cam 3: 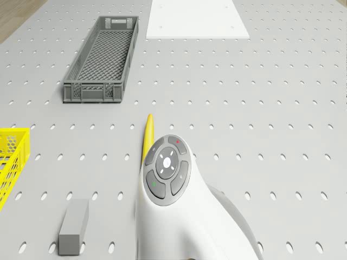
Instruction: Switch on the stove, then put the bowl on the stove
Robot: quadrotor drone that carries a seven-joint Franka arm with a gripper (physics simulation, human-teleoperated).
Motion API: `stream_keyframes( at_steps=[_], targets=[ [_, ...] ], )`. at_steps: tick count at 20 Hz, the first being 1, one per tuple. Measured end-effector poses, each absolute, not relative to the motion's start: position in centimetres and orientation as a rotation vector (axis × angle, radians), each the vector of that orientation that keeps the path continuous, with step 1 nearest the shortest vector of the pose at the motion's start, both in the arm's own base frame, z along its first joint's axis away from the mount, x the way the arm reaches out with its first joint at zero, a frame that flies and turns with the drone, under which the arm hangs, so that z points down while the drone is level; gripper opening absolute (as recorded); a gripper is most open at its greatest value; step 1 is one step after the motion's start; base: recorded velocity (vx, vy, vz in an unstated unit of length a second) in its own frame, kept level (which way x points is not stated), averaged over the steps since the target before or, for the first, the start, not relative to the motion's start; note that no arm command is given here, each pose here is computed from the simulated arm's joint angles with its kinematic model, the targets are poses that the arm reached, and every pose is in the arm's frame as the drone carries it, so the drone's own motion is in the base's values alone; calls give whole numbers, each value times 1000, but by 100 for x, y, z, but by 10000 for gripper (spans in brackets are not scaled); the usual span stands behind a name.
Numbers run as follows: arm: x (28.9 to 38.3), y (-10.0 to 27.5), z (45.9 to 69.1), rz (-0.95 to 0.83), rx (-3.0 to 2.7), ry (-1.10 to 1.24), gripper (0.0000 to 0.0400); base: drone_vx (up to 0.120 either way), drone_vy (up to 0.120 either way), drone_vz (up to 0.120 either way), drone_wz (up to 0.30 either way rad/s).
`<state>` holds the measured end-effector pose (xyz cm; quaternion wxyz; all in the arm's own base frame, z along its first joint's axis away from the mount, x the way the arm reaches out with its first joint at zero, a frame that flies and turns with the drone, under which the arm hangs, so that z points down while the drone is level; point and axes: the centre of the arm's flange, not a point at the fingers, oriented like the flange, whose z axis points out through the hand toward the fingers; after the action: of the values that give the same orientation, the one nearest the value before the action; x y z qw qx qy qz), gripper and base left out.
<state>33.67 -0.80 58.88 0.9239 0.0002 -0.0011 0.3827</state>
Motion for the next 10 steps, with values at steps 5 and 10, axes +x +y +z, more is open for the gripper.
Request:
stream_keyframes(
  at_steps=[5, 10],
  targets=[
    [3367, -80, 5888, 786, 0, -2, 100, -120, 0, 0, 0],
    [3367, -80, 5888, 786, 0, -2, 100, -120, 0, 0, 0]
  ],
)
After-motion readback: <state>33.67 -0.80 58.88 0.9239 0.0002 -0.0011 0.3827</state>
